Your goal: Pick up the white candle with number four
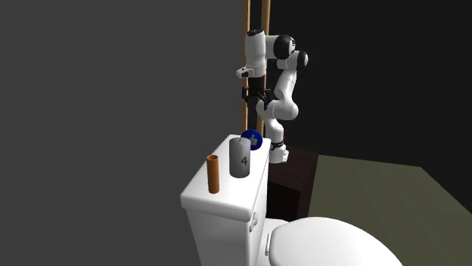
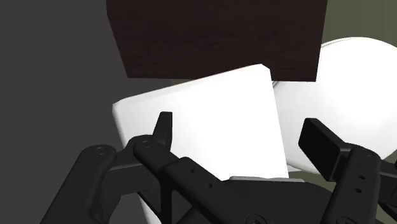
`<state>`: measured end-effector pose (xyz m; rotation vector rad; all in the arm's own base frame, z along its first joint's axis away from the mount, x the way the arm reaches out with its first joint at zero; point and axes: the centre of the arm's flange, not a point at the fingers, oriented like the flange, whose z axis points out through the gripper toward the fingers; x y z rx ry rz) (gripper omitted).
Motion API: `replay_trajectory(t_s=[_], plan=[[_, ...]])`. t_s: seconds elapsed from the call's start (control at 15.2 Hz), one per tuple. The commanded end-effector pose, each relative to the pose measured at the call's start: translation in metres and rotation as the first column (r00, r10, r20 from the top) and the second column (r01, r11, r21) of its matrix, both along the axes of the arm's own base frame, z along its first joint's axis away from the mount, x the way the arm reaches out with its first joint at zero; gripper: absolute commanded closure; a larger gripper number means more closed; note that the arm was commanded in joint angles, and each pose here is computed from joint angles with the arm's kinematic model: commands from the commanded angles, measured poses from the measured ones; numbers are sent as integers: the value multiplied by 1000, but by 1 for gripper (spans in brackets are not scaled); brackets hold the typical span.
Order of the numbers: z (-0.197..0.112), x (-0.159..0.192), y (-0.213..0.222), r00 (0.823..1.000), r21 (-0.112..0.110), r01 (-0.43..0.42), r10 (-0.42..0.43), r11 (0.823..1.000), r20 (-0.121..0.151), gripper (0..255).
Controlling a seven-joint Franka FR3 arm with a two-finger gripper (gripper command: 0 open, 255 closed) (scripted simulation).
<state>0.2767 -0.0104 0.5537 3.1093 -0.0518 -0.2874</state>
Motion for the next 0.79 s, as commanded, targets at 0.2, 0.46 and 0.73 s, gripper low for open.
replay_trajectory(t_s=[0.2, 0.46, 0.73], plan=[[-9, 27, 17, 998, 2, 40, -40, 999, 49, 0], [-18, 63, 37, 989, 7, 93, -93, 996, 114, 0], [-26, 102, 56, 973, 16, 145, -146, 989, 178, 0]])
